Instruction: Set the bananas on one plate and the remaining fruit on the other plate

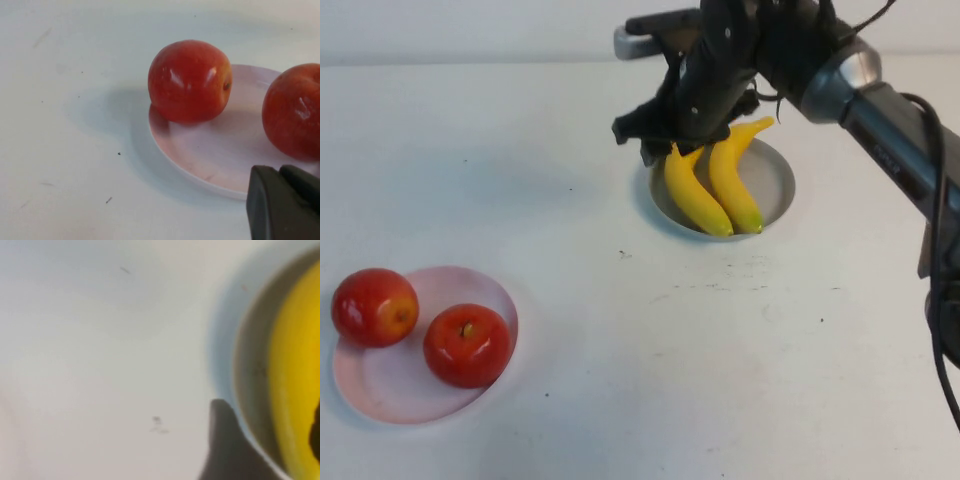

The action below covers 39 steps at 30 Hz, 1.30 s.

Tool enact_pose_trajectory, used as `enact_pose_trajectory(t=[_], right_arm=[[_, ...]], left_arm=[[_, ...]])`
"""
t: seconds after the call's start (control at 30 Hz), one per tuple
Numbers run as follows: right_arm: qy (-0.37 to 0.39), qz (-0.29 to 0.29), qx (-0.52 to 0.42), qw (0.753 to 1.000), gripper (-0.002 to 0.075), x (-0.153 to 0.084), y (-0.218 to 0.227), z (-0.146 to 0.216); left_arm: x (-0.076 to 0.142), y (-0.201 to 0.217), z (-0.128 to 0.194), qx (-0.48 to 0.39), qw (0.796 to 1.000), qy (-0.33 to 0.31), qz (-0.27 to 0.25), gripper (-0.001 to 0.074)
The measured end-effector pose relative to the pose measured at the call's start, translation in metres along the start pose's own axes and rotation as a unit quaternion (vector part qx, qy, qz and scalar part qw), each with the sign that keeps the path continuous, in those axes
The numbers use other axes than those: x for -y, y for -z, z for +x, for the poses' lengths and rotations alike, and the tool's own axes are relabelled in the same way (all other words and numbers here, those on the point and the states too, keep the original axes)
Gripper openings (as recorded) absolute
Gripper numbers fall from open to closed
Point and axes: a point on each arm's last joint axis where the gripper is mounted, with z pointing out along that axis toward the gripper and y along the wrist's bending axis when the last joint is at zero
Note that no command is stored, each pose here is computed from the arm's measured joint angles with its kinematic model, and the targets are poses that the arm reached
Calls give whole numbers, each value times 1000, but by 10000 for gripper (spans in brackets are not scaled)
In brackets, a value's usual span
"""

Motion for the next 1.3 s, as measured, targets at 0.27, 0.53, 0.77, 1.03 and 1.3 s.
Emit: enact_pose_trajectory(t=[0.27, 0.53, 0.77, 1.03, 1.3], right_arm=[[62, -43, 87, 993, 99, -54, 119, 8], [88, -26, 51, 994, 0, -44, 182, 66], [88, -6, 56, 995, -14, -13, 242, 136], [82, -7, 28, 996, -15, 10, 257, 207], [83, -2, -2, 997, -15, 18, 246, 231]], left_arm=[[0, 0, 0, 0, 1000, 0, 0, 2], [0, 0, 0, 0, 1000, 0, 0, 2], [0, 0, 0, 0, 1000, 0, 0, 2], [0, 0, 0, 0, 1000, 0, 0, 2], [0, 0, 0, 0, 1000, 0, 0, 2]])
